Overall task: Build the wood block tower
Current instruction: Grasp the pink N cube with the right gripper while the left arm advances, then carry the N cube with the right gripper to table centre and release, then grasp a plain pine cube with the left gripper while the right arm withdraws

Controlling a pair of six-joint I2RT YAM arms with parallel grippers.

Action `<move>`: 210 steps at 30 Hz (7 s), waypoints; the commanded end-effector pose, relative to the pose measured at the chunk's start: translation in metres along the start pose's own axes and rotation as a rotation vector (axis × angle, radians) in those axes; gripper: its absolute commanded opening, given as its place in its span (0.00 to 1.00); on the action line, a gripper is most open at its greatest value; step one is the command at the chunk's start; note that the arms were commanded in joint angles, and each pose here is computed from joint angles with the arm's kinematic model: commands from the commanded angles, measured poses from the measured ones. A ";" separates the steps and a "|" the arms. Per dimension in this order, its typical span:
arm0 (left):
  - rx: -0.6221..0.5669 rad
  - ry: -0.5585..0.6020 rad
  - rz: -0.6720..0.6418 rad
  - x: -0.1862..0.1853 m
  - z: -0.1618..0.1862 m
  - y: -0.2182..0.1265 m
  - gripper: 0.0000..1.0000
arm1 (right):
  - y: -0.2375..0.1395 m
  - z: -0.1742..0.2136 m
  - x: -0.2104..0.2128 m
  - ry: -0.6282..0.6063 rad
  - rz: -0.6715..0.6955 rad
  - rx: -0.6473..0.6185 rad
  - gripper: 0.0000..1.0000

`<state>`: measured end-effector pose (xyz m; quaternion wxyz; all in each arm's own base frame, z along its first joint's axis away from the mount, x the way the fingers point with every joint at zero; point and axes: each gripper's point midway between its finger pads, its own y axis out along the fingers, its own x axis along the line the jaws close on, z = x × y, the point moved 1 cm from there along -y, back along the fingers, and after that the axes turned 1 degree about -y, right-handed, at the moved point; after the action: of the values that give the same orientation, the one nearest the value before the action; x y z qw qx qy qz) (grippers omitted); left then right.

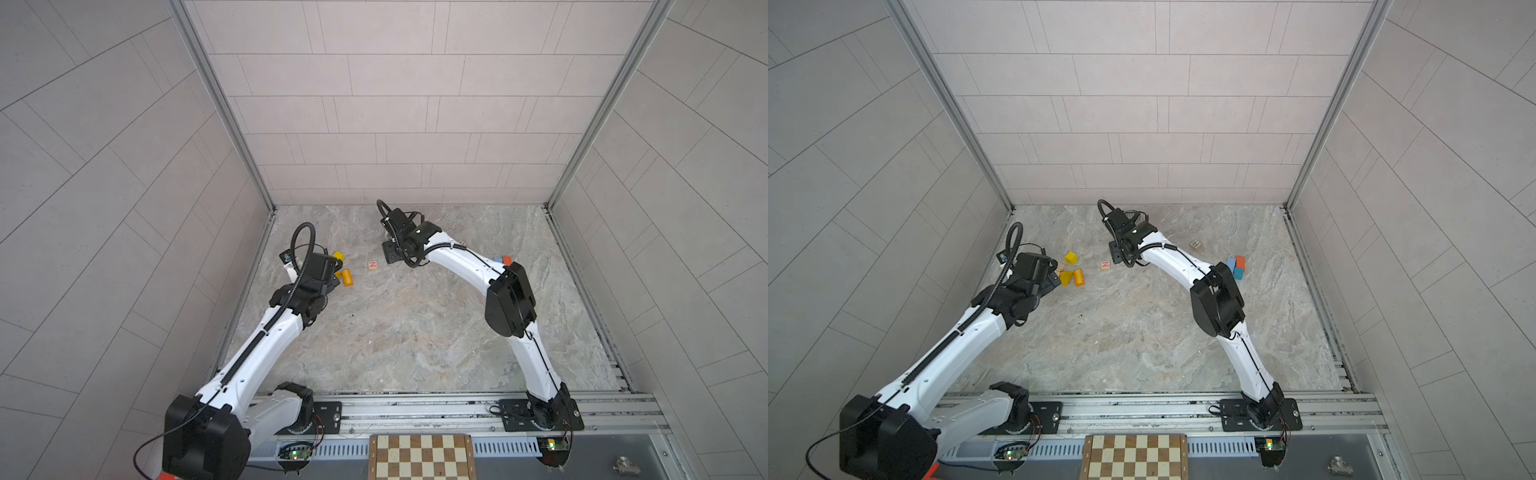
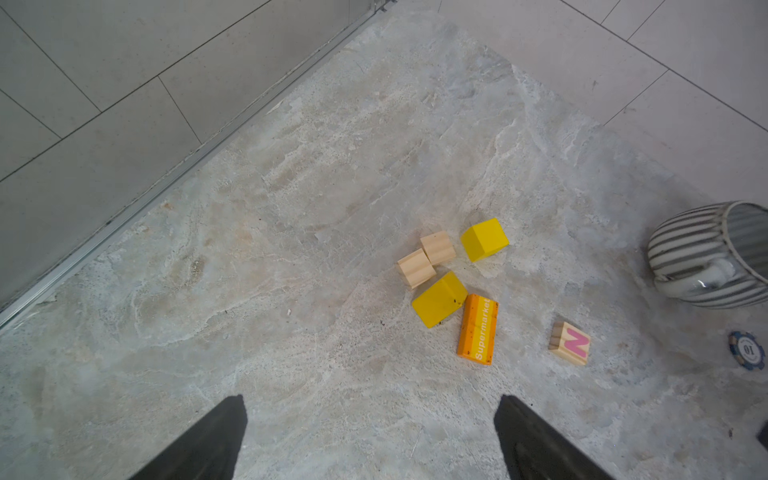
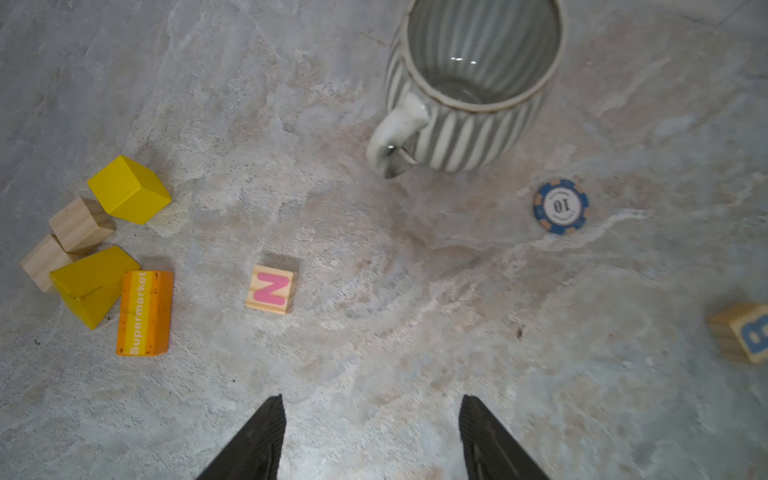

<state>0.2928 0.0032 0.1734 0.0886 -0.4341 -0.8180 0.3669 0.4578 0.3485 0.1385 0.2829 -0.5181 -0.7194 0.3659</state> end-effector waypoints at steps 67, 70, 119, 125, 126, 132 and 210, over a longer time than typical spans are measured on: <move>0.166 -0.081 0.024 0.013 0.036 0.061 1.00 | 0.081 0.012 0.046 0.033 0.023 -0.017 0.25; 0.240 -0.031 -0.021 0.013 0.043 0.065 1.00 | 0.056 0.008 0.035 0.042 0.039 -0.022 0.25; 0.460 0.317 0.223 -0.074 0.099 0.031 1.00 | 0.015 0.155 -0.146 0.309 0.138 0.107 0.40; 0.453 0.324 0.227 -0.076 0.090 0.023 1.00 | 0.012 0.155 -0.146 0.320 0.115 0.110 0.64; 0.451 0.327 0.229 -0.077 0.088 0.021 1.00 | 0.010 0.154 -0.146 0.325 0.105 0.109 0.66; 0.472 0.350 0.195 -0.082 0.067 0.007 0.85 | -0.027 0.145 -0.139 0.375 -0.011 0.013 0.69; 0.782 0.537 -0.024 -0.059 0.030 0.205 0.47 | -0.088 0.150 -0.107 0.342 -0.302 -0.196 0.87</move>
<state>0.4475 0.0136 0.0292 0.4486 -0.4455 -0.5740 0.5204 0.3229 0.1928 0.1210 0.4002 -0.4817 -0.7639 0.1556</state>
